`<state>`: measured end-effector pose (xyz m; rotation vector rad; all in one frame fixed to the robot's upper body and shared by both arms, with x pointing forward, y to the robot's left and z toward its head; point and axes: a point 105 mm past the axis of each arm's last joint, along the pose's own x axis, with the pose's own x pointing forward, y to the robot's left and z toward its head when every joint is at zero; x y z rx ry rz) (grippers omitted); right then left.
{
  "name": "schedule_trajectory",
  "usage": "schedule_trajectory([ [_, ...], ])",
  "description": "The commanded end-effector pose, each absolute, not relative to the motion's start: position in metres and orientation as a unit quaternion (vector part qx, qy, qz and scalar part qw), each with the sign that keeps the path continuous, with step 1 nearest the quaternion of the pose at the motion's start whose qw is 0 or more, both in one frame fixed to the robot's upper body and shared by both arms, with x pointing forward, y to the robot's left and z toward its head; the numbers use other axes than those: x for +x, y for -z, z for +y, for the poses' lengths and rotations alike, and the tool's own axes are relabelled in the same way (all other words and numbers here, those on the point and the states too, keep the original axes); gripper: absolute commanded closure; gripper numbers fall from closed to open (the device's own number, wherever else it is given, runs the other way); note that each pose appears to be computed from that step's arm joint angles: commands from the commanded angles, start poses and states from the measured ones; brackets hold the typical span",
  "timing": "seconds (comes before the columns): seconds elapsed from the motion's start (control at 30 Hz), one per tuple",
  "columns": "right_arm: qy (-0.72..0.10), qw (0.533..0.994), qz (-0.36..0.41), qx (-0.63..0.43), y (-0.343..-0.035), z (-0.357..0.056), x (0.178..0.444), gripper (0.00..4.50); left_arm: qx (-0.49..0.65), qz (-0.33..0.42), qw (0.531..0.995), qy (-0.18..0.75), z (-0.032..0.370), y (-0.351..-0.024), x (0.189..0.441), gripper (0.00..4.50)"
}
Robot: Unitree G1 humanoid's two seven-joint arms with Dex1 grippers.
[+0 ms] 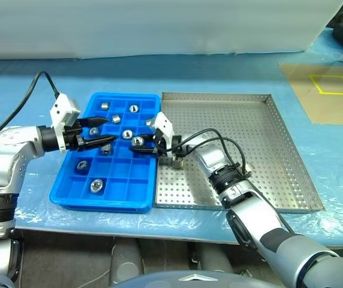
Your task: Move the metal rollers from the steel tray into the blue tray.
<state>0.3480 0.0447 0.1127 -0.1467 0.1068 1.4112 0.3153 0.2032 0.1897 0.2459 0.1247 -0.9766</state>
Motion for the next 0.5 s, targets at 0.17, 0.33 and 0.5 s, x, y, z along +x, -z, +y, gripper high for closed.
schedule_trajectory([
  [0.17,-0.648,0.758,0.054,-0.061,-0.113,0.043,0.345,0.76,0.129,0.042,0.874,0.467,0.202,-0.203,0.316,0.98],
  [0.33,-0.591,0.805,0.005,-0.039,-0.143,0.018,0.366,0.76,0.124,0.044,0.861,0.491,0.190,-0.199,0.317,0.98],
  [0.5,-0.585,0.807,-0.035,-0.067,-0.175,-0.026,0.345,0.76,0.113,0.049,0.847,0.518,0.176,-0.192,0.317,0.98],
])
